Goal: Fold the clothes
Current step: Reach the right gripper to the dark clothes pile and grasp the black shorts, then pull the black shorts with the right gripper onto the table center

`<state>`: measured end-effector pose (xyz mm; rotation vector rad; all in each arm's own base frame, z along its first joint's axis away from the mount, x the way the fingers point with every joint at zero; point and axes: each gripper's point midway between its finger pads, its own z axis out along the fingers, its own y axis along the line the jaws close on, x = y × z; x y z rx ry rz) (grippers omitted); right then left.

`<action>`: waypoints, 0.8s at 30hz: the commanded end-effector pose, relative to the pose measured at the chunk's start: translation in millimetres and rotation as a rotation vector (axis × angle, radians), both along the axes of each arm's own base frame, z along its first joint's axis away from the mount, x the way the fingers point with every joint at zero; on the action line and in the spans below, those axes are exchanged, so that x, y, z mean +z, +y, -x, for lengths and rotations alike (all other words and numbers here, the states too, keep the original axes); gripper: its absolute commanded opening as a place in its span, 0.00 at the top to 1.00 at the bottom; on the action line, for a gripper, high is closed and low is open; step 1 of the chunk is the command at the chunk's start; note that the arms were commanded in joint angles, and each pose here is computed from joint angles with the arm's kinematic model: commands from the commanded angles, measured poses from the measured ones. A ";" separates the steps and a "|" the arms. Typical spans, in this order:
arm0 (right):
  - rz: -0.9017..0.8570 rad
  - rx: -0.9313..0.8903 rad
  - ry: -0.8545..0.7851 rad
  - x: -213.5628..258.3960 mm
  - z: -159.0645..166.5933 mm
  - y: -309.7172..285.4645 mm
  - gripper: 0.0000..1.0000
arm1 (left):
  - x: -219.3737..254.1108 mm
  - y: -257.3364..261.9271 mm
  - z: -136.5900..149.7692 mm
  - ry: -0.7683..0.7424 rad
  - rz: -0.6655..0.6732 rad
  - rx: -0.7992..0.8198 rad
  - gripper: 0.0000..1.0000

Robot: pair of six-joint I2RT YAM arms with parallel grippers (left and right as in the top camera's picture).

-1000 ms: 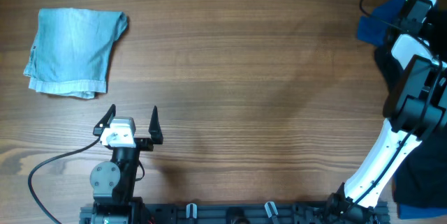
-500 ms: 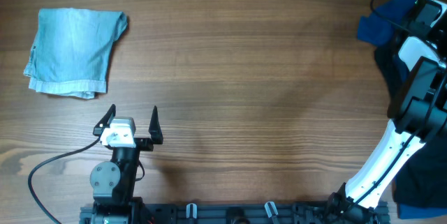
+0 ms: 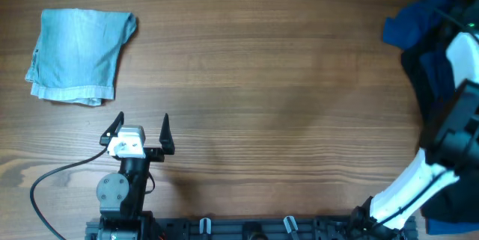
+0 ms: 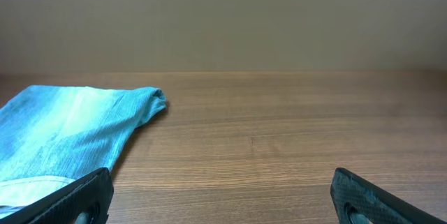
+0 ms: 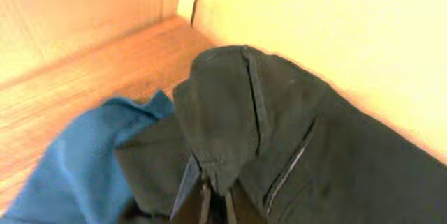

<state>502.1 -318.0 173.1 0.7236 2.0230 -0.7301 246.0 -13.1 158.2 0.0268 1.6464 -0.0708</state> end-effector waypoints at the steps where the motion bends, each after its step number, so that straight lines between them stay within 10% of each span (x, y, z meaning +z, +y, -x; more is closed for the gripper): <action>1: -0.043 0.123 -0.066 56.5 -0.9 34.5 0.96 | -1.7 -3.7 0.3 -0.001 -0.011 -0.021 0.00; 16: -0.694 0.915 0.065 -5.5 -17.6 520.5 0.93 | -1.7 -3.8 0.3 -0.001 -0.011 -0.021 0.00; 24: -0.494 1.332 0.158 -72.3 51.5 712.2 0.68 | -1.7 -3.7 0.3 -0.001 -0.011 -0.021 0.00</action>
